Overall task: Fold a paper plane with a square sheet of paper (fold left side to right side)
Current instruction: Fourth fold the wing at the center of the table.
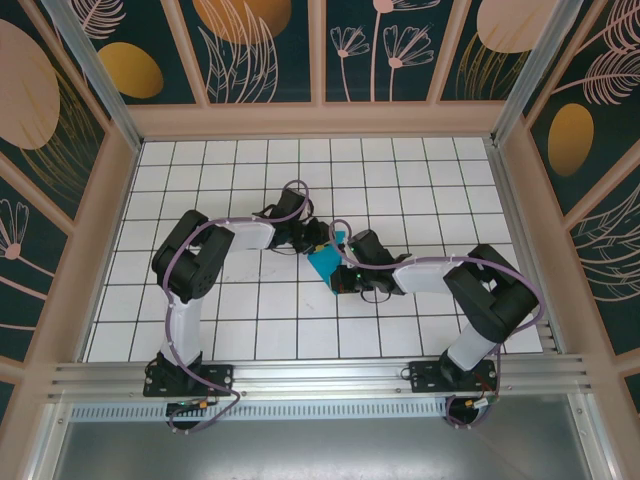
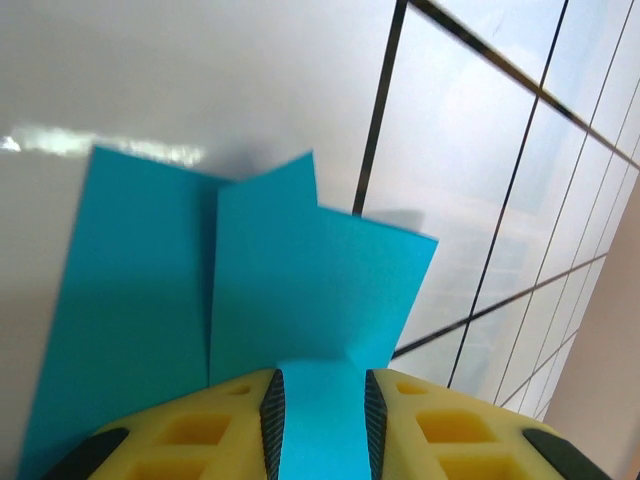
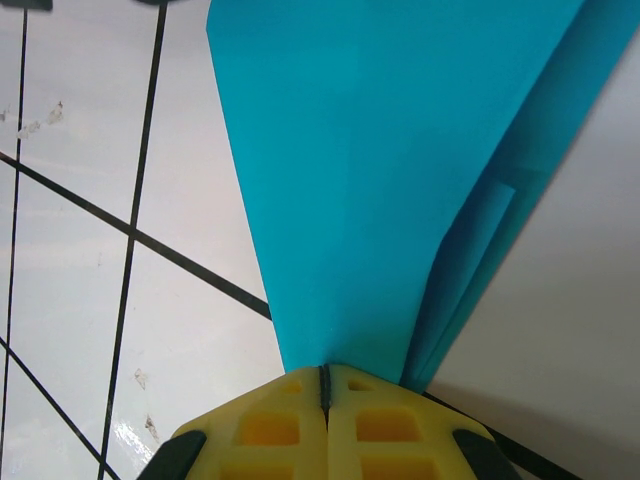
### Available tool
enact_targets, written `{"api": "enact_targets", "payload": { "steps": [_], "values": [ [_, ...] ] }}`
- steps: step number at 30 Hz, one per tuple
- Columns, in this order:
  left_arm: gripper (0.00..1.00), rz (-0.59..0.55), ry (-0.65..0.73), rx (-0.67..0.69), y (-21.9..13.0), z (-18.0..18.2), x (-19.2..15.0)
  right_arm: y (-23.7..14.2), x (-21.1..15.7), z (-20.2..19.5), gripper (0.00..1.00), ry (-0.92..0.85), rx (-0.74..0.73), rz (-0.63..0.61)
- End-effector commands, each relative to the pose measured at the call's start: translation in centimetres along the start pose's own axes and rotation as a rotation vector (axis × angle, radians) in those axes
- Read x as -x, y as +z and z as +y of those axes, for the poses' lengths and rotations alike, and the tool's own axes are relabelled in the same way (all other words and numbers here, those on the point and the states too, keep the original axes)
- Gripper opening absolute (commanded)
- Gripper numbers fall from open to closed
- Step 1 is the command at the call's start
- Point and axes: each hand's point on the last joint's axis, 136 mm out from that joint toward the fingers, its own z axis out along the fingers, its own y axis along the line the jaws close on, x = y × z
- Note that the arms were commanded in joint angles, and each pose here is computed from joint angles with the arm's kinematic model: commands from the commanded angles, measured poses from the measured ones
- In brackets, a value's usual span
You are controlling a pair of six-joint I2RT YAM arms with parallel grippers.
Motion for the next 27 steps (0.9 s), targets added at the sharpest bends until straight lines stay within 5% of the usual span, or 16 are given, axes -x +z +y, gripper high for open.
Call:
{"api": "enact_targets", "payload": {
  "steps": [1, 17, 27],
  "values": [
    [0.31, -0.113, 0.003, 0.129, 0.2, 3.6, 3.5, 0.2, -8.0, -7.3, 0.04, 0.06, -0.282, 0.248],
    [0.34, -0.16, 0.045, 0.095, -0.8, 1.7, 8.3, 0.4, -6.8, -6.0, 0.05, 0.044, -0.237, 0.216],
    [0.47, -0.313, 0.182, 0.013, -11.1, -4.6, 9.6, -2.9, 3.4, 1.3, 0.21, -0.087, -0.097, -0.038]
  ]
}}
